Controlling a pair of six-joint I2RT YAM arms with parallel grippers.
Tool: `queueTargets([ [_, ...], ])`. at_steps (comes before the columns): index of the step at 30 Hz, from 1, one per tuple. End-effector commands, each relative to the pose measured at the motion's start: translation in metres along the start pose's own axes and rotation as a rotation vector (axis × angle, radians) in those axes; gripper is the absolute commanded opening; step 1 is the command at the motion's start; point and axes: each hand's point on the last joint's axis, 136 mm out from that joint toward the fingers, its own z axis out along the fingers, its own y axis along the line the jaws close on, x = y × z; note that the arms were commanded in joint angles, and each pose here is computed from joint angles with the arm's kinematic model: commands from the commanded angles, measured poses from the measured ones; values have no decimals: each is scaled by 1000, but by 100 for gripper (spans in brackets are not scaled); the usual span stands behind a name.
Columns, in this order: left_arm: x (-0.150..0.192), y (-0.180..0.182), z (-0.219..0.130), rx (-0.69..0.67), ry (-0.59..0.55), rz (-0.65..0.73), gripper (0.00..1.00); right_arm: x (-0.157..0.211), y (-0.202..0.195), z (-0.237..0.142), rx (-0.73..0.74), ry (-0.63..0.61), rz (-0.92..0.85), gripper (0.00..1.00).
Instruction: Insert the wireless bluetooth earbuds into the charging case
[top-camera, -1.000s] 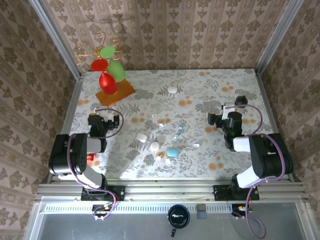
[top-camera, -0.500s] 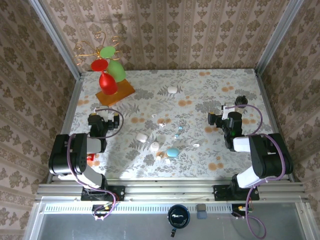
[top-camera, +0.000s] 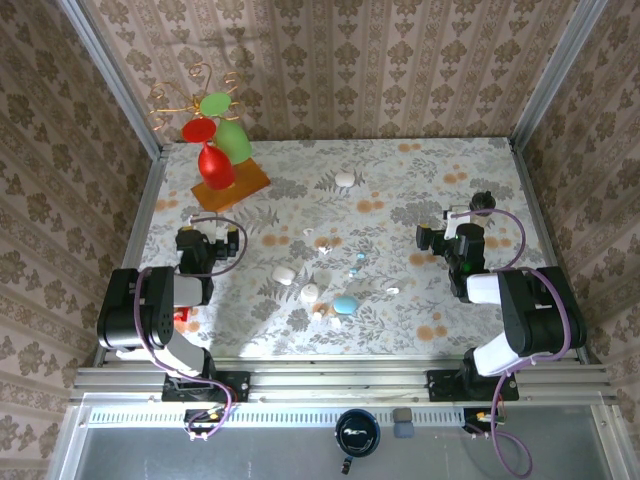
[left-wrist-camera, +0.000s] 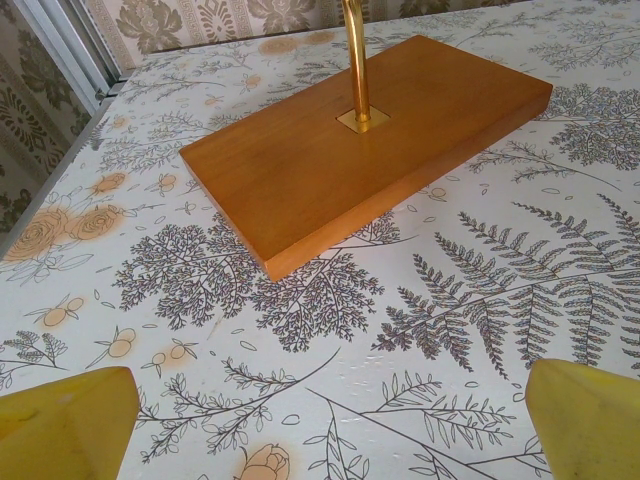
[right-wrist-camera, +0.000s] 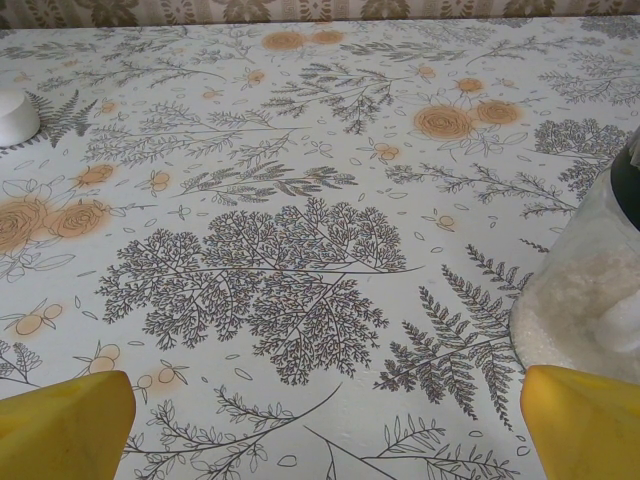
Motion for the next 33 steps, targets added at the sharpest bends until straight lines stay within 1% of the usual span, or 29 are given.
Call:
queueTargets([
  [1,-13,4,2,-13,-33,-19,100,-21,6,-1,-31,-50,-10,100],
  [3,-15,6,-3,-35,-56,-20,100,-28,6,-7,-26,-53,-9,100],
  [5,-18,7,-10,-63,-84,-10,100,-30,5,-12,-20,-25,-11,100],
  [7,-25,5,-18,-76,-104,11,100,-43,1,-20,5,-41,-13,100],
  [11,-37,-4,-29,-62,-81,38,100,-57,3,-30,8,-57,7,100],
  [15,-46,-19,-43,-15,-53,49,100,-73,28,-41,-81,-29,39,100],
  [17,-52,-28,-50,15,-45,46,100,-78,45,-47,-138,6,38,100],
  [18,-54,-36,-55,37,-34,74,100,-80,58,-50,-185,25,25,100],
  [20,-58,-48,-64,41,-11,112,100,-81,87,-57,-289,59,-32,100],
  [22,-62,-57,-73,71,11,110,100,-79,118,-63,-371,81,-123,100],
  [24,-65,-60,-79,79,25,42,100,-77,143,-67,-408,82,-209,100],
  [25,-65,-64,-81,96,30,-30,100,-75,157,-68,-428,77,-250,100],
  [27,-65,-75,-84,158,42,-133,100,-69,186,-71,-495,77,-319,100],
  [29,-61,-82,-85,187,73,-213,100,-61,219,-79,-577,92,-378,100],
  [33,-54,-80,-86,186,128,-292,100,-36,279,-93,-725,138,-456,100],
])
